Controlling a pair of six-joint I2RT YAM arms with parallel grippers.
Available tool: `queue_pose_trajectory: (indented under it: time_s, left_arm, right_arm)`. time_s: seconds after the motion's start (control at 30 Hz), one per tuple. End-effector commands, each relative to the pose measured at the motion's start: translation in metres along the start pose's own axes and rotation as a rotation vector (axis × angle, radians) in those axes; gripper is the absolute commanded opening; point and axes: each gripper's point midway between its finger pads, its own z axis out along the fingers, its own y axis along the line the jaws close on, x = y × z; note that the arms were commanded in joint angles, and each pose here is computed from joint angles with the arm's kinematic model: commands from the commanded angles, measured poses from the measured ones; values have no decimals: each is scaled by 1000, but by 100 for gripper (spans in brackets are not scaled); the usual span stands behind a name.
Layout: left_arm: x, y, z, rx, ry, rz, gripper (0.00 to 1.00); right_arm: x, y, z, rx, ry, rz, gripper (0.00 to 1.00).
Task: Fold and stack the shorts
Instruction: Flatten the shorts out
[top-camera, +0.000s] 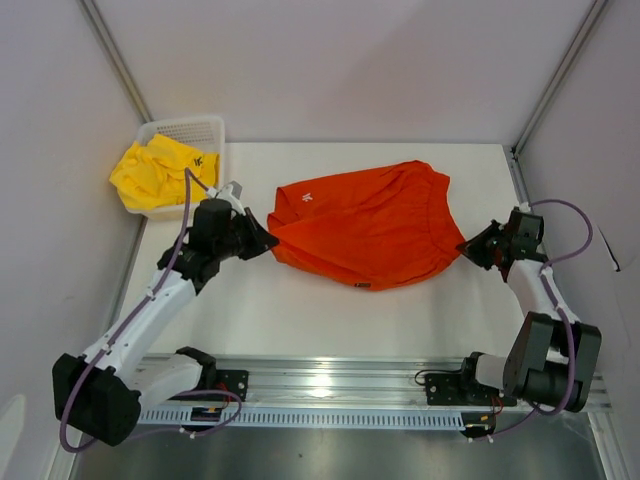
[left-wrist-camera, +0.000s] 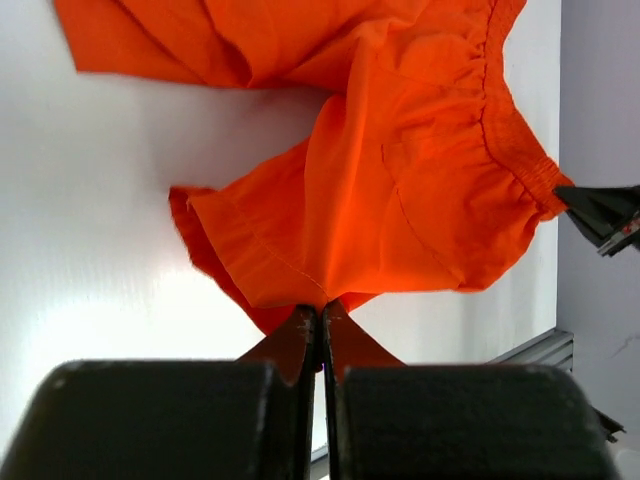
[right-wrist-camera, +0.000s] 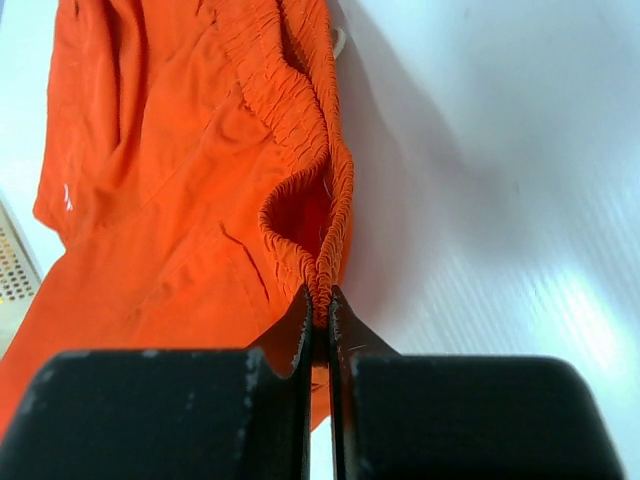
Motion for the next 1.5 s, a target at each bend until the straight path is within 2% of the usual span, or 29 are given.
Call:
queue_pose_trajectory:
  time_s: [0.0, 0.13, 0.2, 0.3, 0.4, 0.5, 0.57, 0.63, 0.73, 1.03, 1.27, 1.37, 1.47]
  left_arm:
    - [-22, -23, -11, 43, 31, 49, 0]
    - [-50, -40, -10, 32, 21, 80, 0]
    - [-47, -33, 1, -3, 73, 81, 0]
    - [-63, -40, 10, 7, 61, 85, 0]
    - [-59, -33, 28, -20, 112, 88, 0]
    - [-45, -18, 40, -50, 162, 88, 0]
    - [-33, -5, 44, -63, 168, 77, 0]
    - [-35, 0, 42, -67, 149, 72, 0]
    - [-39, 13, 40, -113, 136, 70, 0]
    - [-64, 15, 34, -126, 106, 72, 0]
    - [-52, 20, 32, -117, 115, 70, 0]
    - [-49, 21, 33, -113, 121, 67, 0]
    - [-48, 22, 33, -116, 121, 70, 0]
  right_arm:
    - [8, 4, -15, -32, -20, 9, 0]
    - [19, -5, -22, -10, -31, 6, 1]
    - [29, -13, -22, 10, -16, 12, 3]
    - [45, -26, -22, 39, -7, 21, 5]
    - [54, -34, -24, 54, -14, 34, 11]
    - [66, -42, -30, 69, -5, 42, 24]
    - [77, -50, -34, 95, 12, 50, 40]
    - [73, -51, -41, 97, -26, 33, 74]
    - [72, -49, -50, 90, -51, 0, 76]
    - [76, -31, -54, 17, -27, -19, 76]
    - [64, 6, -69, -32, -54, -61, 75]
    - [61, 18, -67, -40, -61, -96, 75]
    - [67, 18, -52, -10, -13, -109, 76]
